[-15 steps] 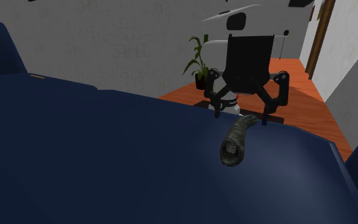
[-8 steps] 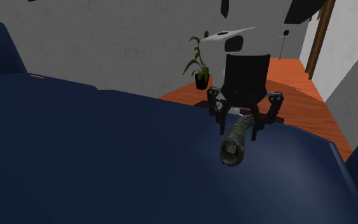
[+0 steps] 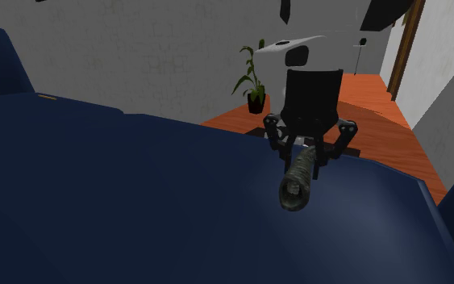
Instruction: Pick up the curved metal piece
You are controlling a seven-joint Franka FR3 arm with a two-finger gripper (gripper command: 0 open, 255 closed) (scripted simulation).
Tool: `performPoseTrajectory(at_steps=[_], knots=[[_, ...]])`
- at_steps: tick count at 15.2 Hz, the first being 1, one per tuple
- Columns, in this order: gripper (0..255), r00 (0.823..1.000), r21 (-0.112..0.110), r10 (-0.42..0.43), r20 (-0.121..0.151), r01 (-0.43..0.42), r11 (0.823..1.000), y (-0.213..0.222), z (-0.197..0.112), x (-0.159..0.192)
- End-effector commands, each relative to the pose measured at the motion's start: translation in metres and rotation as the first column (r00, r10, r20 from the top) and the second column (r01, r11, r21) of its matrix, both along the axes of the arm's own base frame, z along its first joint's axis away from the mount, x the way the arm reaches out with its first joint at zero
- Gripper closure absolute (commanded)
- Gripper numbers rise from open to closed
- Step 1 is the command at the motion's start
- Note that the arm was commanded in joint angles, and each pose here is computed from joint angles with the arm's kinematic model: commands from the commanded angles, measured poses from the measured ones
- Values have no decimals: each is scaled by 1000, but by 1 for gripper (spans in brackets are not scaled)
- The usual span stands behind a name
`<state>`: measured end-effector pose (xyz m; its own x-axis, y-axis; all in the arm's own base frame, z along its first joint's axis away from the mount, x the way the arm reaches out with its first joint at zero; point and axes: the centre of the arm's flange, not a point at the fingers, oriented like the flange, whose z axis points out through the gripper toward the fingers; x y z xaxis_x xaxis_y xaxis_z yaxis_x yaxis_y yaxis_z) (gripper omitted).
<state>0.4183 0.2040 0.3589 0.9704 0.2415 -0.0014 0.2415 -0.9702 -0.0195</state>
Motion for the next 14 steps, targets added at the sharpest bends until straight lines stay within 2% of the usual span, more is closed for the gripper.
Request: performPoseTrajectory(at_steps=[1,14], knots=[[255,1000,0,0,0,0,1000,0,0,0],[255,1000,0,0,0,0,1000,0,69,0]])
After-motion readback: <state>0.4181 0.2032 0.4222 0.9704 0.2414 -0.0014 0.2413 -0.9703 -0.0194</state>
